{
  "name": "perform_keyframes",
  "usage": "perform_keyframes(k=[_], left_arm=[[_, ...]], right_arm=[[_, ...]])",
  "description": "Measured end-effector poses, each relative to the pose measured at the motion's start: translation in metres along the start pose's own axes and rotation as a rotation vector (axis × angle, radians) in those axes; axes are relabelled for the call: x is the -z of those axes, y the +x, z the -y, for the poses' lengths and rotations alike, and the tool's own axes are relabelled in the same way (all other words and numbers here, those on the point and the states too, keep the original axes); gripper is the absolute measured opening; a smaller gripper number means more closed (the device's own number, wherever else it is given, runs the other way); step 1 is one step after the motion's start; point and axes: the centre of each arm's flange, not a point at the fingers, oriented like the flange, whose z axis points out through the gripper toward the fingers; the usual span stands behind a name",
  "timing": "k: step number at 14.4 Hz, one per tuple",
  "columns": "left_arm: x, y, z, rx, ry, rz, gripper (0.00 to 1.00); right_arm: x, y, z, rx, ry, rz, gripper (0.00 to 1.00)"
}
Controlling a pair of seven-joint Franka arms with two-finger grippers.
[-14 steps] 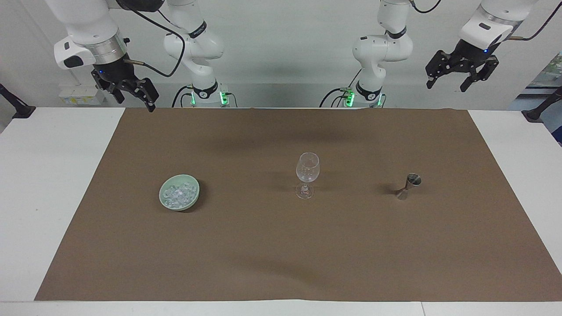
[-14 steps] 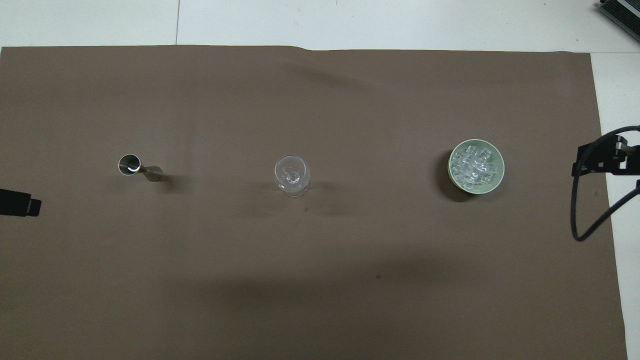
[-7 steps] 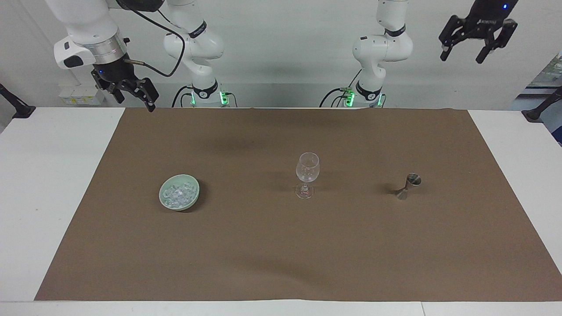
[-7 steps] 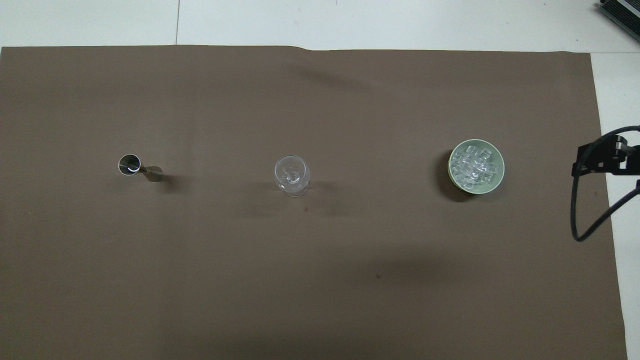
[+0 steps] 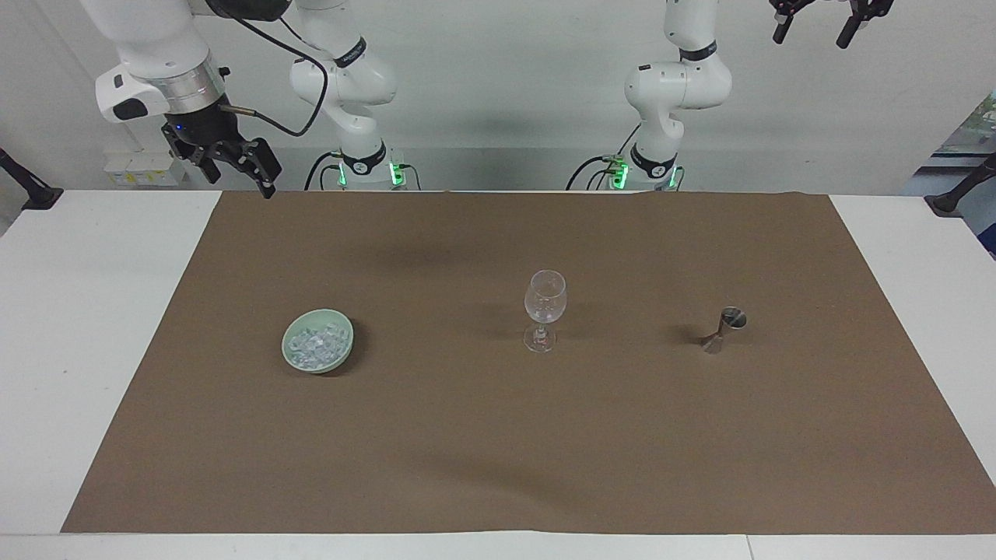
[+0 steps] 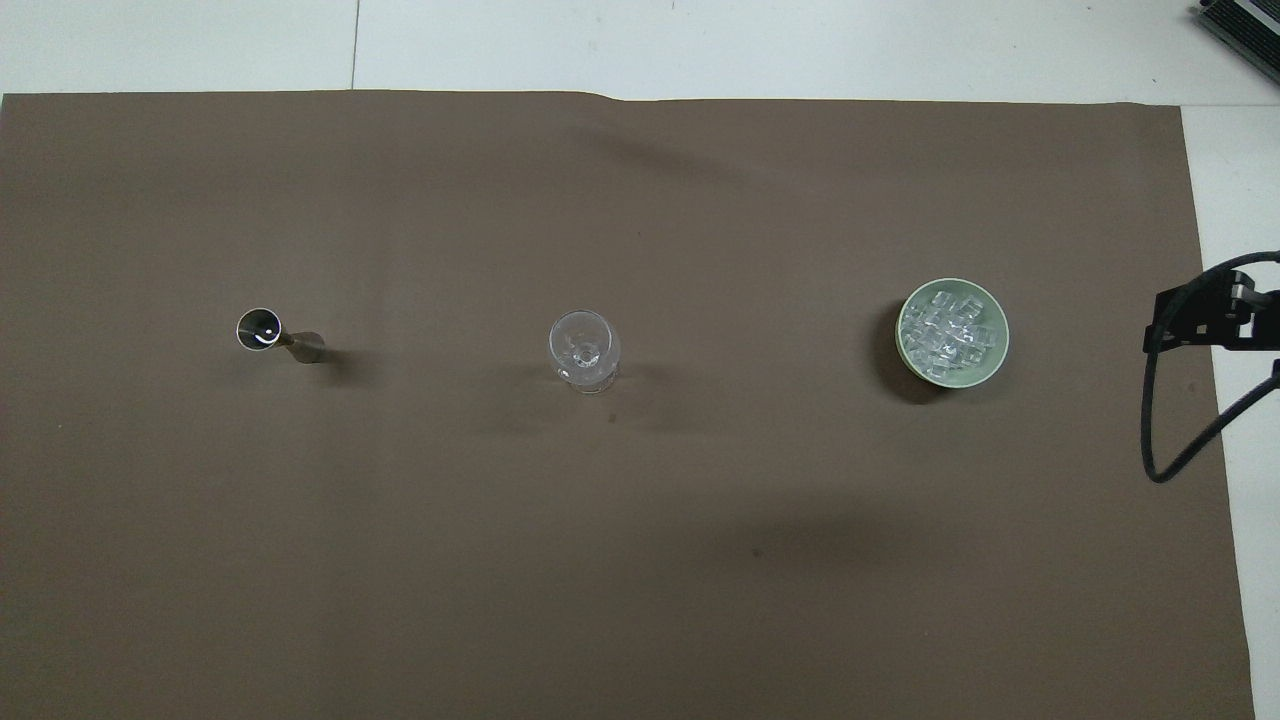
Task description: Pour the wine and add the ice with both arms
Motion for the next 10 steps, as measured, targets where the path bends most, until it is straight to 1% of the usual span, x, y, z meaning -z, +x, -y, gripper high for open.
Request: perform_keyframes(k=[2,4,7,10], left_arm=[[-0.005,0.007,0.000,-0.001,0.000,0.002,1.00],[-0.025,0.026,0.004,0.001,-0.003,0.025,1.00],[-0.079,0.073,0.009,-0.007,-0.012,0.088,1.00],[-0.129,0.113,0.014,-0.012,-0.016,0.111,1.00]], right_arm=[[0.000,0.000,0.000,0.000,0.000,0.000,1.00],[0.000,0.000,0.000,0.000,0.000,0.000,1.00],[0.000,0.000,0.000,0.000,0.000,0.000,1.00],[0.000,0.000,0.000,0.000,0.000,0.000,1.00]])
